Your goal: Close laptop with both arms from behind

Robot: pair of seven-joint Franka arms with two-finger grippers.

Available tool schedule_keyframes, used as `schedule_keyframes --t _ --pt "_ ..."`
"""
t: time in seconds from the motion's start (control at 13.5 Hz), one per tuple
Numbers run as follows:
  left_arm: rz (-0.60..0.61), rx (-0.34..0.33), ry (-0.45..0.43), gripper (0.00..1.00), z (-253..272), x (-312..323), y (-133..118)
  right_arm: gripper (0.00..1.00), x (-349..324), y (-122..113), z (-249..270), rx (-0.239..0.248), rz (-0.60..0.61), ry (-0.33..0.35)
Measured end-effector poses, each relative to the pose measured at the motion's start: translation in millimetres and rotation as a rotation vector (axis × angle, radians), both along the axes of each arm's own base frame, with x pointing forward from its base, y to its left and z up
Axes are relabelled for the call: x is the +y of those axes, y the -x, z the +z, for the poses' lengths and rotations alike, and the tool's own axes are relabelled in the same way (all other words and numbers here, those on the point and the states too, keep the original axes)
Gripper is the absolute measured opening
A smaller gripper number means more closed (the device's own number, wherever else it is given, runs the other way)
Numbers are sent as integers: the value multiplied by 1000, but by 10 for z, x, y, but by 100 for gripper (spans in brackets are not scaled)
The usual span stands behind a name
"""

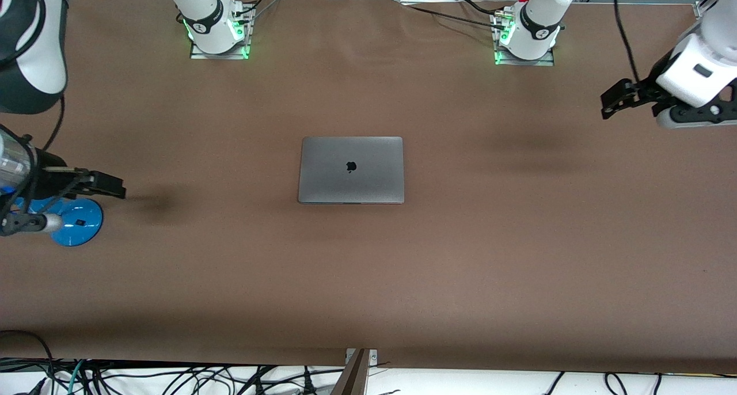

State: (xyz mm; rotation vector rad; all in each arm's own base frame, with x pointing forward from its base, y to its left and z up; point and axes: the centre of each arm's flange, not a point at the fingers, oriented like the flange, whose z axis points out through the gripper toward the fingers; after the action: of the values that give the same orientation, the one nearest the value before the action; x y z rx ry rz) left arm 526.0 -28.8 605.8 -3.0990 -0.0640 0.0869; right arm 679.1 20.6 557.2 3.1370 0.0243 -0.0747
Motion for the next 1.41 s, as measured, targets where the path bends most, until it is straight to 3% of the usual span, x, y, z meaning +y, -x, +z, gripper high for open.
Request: schedule_keyframes --t 0.44,1.11,1.41 --pt "-47 -22 4 100 146 34 -39 100 -32 129 12 19 52 -27" --pt "-31 7 1 100 -14 108 -148 100 -131 194 -30 20 64 49" --pt "-40 18 0 100 -75 59 -177 100 -97 270 -43 71 69 46"
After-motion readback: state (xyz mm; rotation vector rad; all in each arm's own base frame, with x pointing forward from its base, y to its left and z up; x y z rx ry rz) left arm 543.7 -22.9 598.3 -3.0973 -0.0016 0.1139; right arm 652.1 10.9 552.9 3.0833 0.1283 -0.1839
